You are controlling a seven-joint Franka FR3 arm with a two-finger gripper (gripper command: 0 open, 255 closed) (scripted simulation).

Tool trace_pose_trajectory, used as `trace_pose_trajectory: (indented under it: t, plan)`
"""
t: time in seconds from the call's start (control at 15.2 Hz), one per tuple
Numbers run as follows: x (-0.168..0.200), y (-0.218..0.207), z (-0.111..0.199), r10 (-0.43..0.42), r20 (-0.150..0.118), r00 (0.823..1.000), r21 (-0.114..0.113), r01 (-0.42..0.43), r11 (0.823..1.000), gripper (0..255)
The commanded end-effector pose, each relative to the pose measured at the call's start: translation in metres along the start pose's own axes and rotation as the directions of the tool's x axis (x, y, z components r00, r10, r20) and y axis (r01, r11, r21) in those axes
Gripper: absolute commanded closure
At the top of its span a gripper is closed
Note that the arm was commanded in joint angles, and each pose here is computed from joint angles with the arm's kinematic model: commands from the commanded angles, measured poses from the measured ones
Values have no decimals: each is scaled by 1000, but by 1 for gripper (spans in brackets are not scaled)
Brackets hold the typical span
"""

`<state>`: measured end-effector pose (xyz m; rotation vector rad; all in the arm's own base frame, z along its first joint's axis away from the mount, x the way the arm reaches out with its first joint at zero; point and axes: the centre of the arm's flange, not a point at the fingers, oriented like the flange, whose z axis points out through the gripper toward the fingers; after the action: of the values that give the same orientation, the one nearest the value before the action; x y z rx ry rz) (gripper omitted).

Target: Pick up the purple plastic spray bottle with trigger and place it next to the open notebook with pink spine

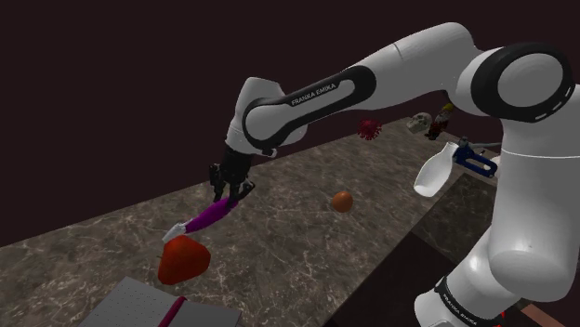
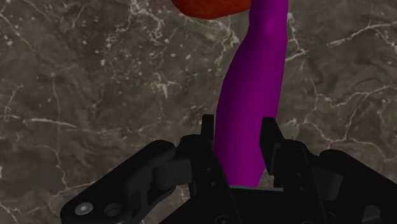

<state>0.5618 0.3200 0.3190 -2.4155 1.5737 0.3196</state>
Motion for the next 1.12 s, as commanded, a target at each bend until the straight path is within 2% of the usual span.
trace_pose_trajectory:
  t: [0.0, 0.46, 0.53, 0.86, 1.06]
  plan:
    - [3, 0, 9, 0, 0, 1000, 0, 0, 1000, 255]
    - [3, 0, 9, 0, 0, 1000, 0, 0, 1000, 255]
    - [4, 1, 9, 0, 0, 1000, 0, 0, 1000, 0]
    - [3, 0, 9, 0, 0, 1000, 0, 0, 1000, 0]
    - [3, 1, -31, 0, 0, 1000, 0, 0, 1000, 0]
